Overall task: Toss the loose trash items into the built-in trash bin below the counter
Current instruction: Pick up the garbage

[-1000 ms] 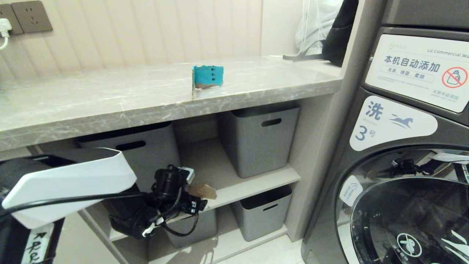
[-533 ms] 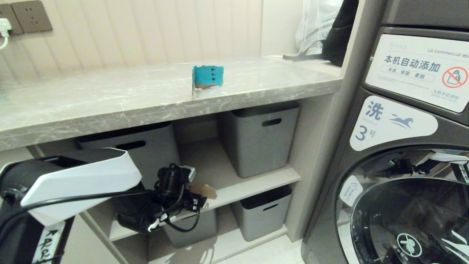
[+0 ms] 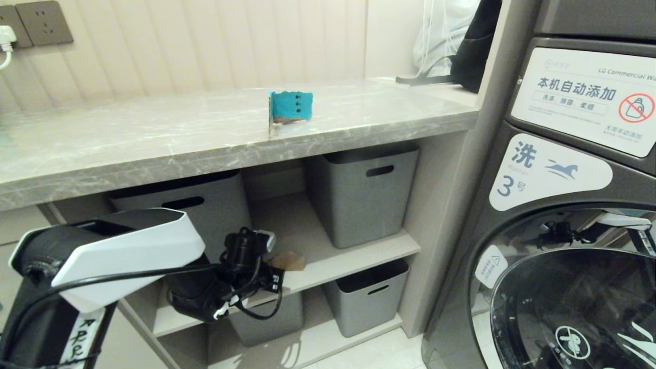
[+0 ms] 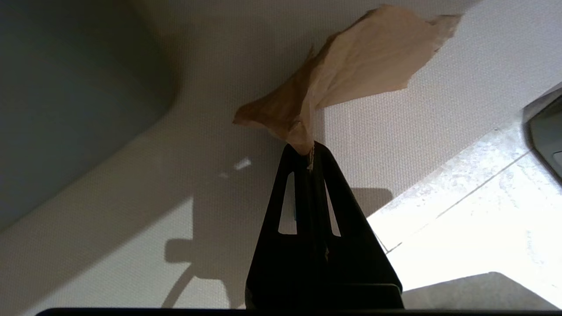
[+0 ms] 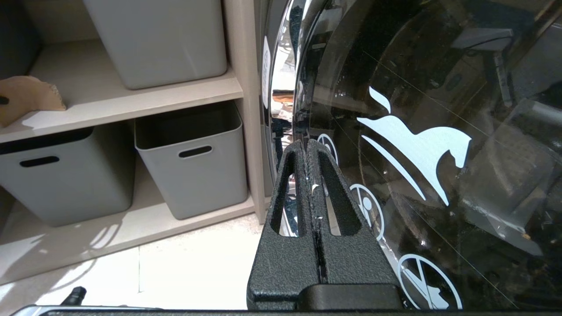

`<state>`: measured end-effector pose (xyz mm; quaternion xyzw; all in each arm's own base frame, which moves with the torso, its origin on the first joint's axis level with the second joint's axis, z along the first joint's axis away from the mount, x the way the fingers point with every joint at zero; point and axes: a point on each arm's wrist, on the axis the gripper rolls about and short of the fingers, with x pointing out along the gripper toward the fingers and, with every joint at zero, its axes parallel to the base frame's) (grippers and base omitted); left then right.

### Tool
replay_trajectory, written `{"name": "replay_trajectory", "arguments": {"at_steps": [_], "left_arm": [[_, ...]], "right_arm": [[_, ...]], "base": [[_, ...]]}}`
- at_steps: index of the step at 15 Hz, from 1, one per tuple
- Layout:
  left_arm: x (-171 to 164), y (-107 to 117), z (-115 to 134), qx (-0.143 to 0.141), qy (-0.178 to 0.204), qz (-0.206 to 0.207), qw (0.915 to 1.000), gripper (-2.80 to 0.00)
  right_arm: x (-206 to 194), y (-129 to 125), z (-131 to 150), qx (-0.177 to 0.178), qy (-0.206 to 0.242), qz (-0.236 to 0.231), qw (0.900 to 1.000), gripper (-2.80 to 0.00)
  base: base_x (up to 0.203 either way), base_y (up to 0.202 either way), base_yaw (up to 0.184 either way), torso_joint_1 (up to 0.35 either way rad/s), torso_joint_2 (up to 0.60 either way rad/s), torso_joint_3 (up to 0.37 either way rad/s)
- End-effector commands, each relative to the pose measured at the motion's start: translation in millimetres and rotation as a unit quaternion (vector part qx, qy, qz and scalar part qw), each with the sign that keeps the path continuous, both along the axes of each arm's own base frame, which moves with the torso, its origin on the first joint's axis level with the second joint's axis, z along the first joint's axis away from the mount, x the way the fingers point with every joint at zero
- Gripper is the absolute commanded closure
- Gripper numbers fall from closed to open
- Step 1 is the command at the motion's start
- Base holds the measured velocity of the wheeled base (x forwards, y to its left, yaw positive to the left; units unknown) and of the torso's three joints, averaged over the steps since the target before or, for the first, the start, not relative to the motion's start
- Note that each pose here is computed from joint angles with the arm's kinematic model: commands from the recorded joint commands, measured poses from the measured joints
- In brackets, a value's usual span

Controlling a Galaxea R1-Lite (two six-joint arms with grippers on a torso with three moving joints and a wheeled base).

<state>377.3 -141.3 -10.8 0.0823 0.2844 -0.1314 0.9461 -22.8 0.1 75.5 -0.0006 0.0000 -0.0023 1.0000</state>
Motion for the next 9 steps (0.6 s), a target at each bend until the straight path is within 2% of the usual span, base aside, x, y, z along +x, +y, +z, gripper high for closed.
{"name": "replay_trajectory", "arguments": {"at_steps": [1, 5, 7, 9], "left_arm": [[2, -1, -1, 0.000, -0.003, 0.001, 1.0000, 0.00], [-4, 1, 7, 0.000, -0.006, 0.000, 1.0000, 0.00], [-21, 4, 33, -0.006, -0.019, -0.004, 0.9998, 0.00], [-51, 7, 75, -0.018, -0.049, -0.017, 0.9985, 0.00]], "right_arm": [[0, 0, 0, 0.000, 0.000, 0.000, 1.000, 0.00], [0, 0, 0, 0.000, 0.000, 0.000, 1.000, 0.00], [0, 0, 0, 0.000, 0.000, 0.000, 1.000, 0.00], [0, 0, 0, 0.000, 0.000, 0.000, 1.000, 0.00]], "base": [[0.000, 0.000, 0.000, 0.000, 0.00, 0.000], [0.000, 0.000, 0.000, 0.000, 0.00, 0.000], [0.000, 0.000, 0.000, 0.000, 0.00, 0.000], [0.000, 0.000, 0.000, 0.000, 0.00, 0.000]]}}
